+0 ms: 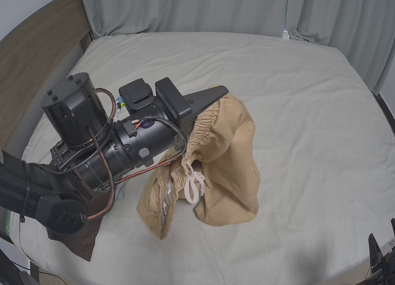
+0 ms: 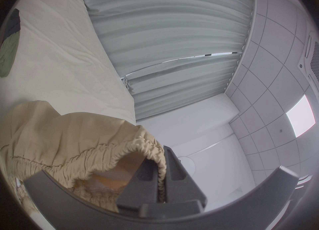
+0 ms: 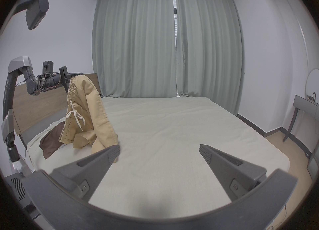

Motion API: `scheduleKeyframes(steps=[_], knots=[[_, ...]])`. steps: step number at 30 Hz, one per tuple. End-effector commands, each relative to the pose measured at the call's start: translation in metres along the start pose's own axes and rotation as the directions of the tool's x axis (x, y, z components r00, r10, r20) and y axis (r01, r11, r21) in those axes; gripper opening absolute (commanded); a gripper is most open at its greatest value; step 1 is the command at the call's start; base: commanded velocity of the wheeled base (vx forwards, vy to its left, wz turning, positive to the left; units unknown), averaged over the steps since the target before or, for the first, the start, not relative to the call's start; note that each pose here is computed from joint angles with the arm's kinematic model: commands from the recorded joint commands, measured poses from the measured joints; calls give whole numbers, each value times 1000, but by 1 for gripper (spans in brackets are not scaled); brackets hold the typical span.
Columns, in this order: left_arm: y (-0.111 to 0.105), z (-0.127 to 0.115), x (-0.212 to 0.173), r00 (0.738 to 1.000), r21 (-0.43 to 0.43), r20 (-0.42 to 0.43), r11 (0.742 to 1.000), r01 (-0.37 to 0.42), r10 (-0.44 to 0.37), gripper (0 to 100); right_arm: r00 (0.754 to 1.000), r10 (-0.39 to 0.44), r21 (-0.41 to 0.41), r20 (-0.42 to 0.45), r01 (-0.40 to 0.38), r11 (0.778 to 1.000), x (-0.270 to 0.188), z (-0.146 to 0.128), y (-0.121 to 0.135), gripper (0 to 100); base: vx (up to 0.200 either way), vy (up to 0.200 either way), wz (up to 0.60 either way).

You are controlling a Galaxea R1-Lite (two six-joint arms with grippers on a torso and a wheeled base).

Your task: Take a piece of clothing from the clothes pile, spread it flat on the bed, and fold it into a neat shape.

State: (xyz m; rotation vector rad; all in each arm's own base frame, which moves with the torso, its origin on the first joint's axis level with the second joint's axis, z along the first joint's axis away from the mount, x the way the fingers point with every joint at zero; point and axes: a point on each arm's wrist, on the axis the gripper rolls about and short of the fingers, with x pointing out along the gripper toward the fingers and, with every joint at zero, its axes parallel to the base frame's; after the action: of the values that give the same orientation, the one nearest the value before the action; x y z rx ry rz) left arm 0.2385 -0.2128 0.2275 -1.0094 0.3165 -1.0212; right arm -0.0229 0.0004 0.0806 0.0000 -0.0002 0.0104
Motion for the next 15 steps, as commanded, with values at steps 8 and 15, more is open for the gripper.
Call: scheduleKeyframes(steps=[8,15], knots=[[4,-27,36,995,-31,-98,1000,2,-5,0,1000,0,-1,-5,0,1000,0,-5,0,100,0,0,0],[14,-37,55,992,-38,-129,999,11,-16,0,1000,0,-1,-5,0,1000,0,-5,0,100,0,0,0]])
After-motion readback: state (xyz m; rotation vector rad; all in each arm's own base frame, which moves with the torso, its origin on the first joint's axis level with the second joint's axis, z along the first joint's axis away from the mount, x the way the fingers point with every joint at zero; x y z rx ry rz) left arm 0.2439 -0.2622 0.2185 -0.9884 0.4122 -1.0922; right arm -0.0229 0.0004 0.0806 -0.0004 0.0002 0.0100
